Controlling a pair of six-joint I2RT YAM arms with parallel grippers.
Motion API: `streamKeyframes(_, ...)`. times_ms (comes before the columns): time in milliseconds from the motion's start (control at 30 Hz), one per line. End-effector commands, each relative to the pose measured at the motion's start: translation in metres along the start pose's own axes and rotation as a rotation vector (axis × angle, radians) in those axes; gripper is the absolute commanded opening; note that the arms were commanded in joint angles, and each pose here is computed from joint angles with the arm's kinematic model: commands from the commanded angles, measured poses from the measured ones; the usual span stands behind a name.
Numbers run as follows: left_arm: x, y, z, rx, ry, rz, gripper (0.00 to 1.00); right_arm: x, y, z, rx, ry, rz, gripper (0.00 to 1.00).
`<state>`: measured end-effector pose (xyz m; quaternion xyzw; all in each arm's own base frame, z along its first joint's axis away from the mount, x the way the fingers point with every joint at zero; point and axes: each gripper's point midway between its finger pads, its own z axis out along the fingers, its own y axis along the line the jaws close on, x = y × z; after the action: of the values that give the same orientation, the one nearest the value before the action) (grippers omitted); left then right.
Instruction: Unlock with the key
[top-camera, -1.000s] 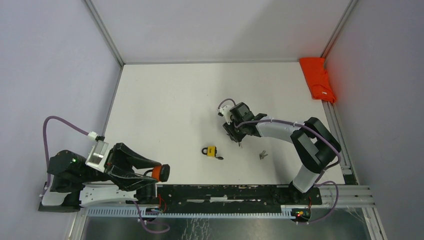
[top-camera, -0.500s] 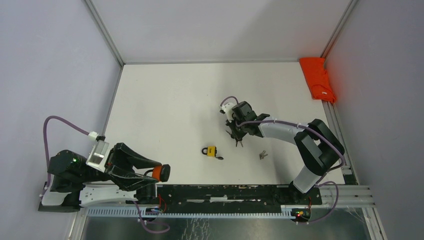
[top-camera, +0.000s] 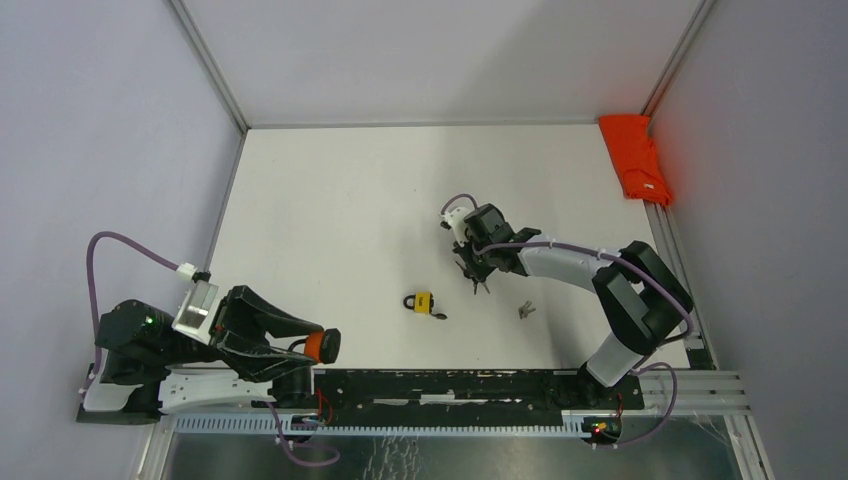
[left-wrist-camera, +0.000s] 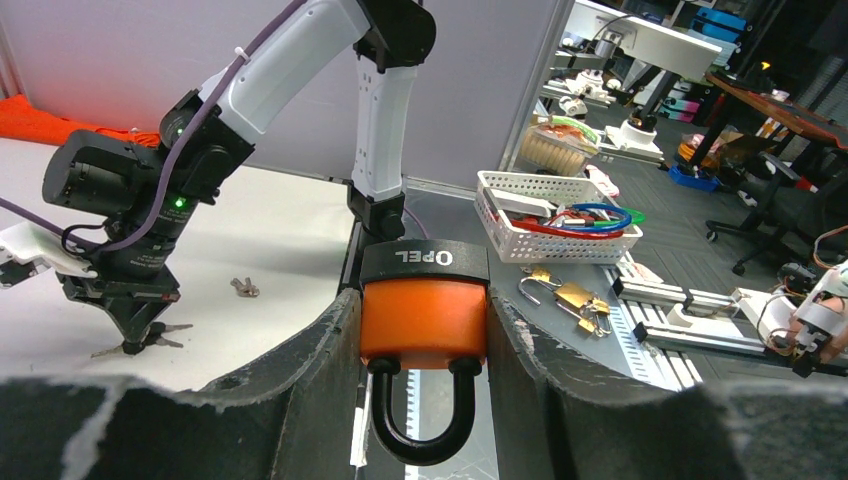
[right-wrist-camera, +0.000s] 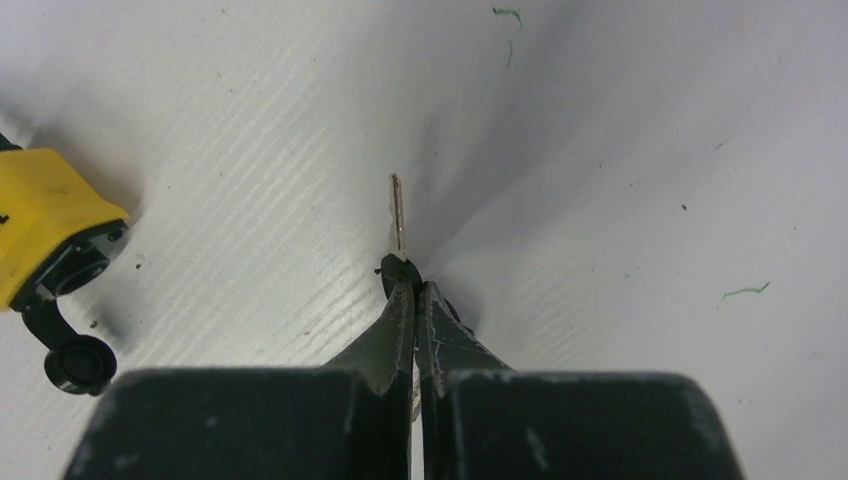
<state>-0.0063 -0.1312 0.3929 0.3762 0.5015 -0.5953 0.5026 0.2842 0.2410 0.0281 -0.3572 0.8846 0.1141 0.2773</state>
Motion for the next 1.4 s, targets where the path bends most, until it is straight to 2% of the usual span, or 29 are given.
streamKeyframes(0, -0.028, -0.007, -0.001, 0.037, -0.099, 0.058, 0.02, 0.026, -0.002, -0.011, 0.027, 0.086, -0.007, 0.0)
streamKeyframes(400, -0.028, -0.007, -0.001, 0.034, -0.1, 0.066, 0.02, 0.0, 0.017, -0.029, 0.082, 0.013, -0.098, 0.0)
streamKeyframes(567, -0.028, -0.007, 0.0, 0.034, -0.097, 0.064, 0.02, 0.01, 0.034, -0.026, 0.112, 0.052, -0.173, 0.0)
streamKeyframes(733, -0.028, -0.008, 0.0, 0.043, -0.099, 0.062, 0.02, 0.018, 0.055, -0.021, 0.073, 0.075, -0.221, 0.0)
streamKeyframes(900, -0.028, -0.009, 0.0, 0.047, -0.098, 0.055, 0.02, 0.018, 0.067, -0.022, 0.043, 0.064, -0.188, 0.0)
streamKeyframes(1233, -0.027, -0.011, 0.0, 0.054, -0.097, 0.046, 0.02, 0.028, 0.091, -0.023, -0.012, 0.084, -0.224, 0.0)
streamKeyframes(1367, -0.028, -0.011, -0.001, 0.057, -0.099, 0.046, 0.02, 0.032, 0.099, -0.022, -0.032, 0.095, -0.236, 0.05)
